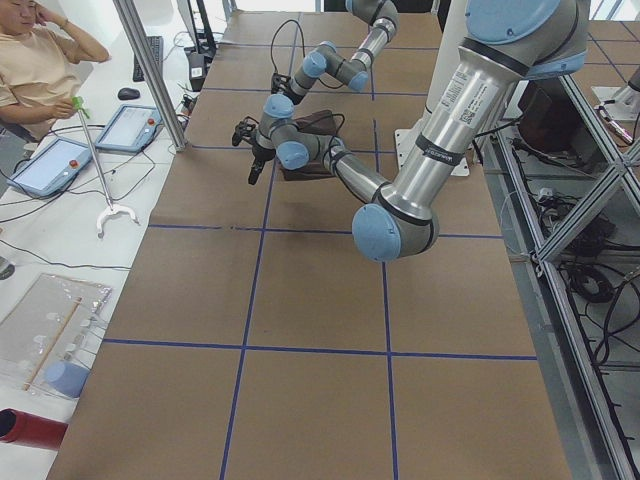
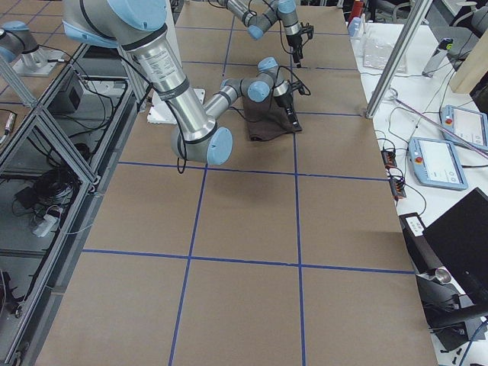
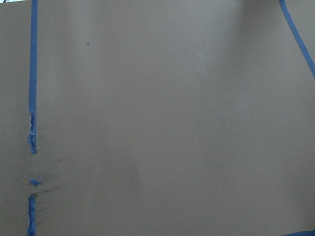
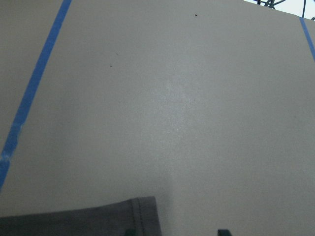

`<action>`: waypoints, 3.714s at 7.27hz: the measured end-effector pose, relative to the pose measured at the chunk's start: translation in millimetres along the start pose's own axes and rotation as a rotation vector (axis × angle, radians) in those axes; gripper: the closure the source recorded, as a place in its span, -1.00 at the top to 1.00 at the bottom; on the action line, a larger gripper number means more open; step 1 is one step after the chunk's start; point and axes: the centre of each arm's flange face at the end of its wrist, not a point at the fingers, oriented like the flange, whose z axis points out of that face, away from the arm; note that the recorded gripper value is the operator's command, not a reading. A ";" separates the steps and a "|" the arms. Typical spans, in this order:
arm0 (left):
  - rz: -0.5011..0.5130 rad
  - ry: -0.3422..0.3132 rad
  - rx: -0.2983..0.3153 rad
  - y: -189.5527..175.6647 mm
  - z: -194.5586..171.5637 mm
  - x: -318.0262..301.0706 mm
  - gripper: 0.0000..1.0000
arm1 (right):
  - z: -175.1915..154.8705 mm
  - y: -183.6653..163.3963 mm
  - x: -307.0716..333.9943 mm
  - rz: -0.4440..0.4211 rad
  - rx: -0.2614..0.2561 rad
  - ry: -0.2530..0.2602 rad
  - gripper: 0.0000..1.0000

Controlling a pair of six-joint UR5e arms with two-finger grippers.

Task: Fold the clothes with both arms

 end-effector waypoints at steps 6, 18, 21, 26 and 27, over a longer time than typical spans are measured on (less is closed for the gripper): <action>-0.139 -0.050 -0.071 74.3 38.1 123.1 1.00 | -47.3 -63.4 95.7 -0.001 -0.139 -0.175 1.00; 0.040 -0.040 0.017 24.5 -32.8 24.3 1.00 | -53.1 -63.6 160.5 0.001 -0.204 -0.214 1.00; 0.156 -0.058 -0.012 31.4 -132.5 -36.1 1.00 | -80.3 -52.8 302.1 -0.136 -0.269 -0.205 1.00; 0.211 -0.166 -0.160 61.9 -191.6 -275.1 1.00 | -71.5 43.9 590.3 -0.159 -0.419 -0.103 1.00; 0.141 -0.198 -0.176 71.9 -199.7 -321.3 1.00 | -76.4 68.8 628.5 -0.091 -0.442 -0.100 1.00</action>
